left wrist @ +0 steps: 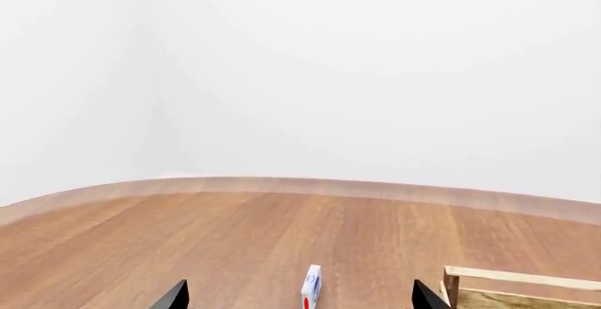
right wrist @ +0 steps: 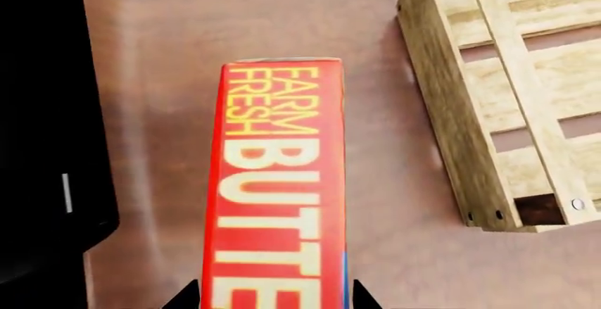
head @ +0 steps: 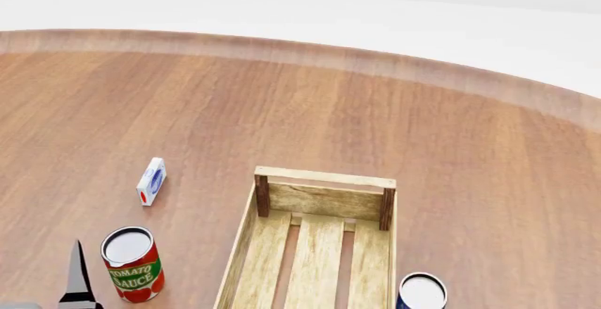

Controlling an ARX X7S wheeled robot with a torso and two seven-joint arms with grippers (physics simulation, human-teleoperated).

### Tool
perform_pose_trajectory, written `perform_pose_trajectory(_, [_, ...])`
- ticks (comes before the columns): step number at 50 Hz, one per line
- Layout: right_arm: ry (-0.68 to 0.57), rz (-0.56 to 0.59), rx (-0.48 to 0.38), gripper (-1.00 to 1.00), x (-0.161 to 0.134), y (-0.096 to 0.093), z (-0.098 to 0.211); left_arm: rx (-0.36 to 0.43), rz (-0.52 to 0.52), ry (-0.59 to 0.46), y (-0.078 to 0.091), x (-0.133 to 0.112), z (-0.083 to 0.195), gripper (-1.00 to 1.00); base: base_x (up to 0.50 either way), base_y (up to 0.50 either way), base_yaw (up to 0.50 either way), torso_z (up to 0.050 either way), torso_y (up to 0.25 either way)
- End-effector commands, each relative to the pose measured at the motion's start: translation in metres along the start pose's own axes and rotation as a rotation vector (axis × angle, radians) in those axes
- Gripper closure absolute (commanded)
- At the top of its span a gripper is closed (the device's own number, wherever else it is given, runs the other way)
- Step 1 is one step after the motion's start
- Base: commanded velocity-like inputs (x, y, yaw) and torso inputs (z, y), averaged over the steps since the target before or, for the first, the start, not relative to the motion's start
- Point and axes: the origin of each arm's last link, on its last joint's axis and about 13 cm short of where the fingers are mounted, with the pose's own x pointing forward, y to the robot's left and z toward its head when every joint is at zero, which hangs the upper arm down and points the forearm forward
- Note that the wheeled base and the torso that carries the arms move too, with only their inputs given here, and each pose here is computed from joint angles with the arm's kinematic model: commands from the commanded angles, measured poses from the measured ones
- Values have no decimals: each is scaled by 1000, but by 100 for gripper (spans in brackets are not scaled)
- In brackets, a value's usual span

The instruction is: Pick up the butter and put it in the tray.

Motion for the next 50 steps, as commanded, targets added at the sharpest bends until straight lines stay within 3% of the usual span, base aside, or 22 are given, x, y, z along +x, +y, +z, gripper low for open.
perform_pose_trajectory(1, [-84,-42,-90,100,-11,-1,13,-19,1,1,3,6,-6,-100,0,0,0,0,0])
perform_pose_trajectory(37, [-321,-256,-75,100,-5,8,24,-17,-3,-1,2,5,-5,-100,0,0,1,0,0])
perform_pose_trajectory(50, [-392,-368,-80,100,-9,1,33,-19,-5,-1,1,5,-6,-100,0,0,0,1,1])
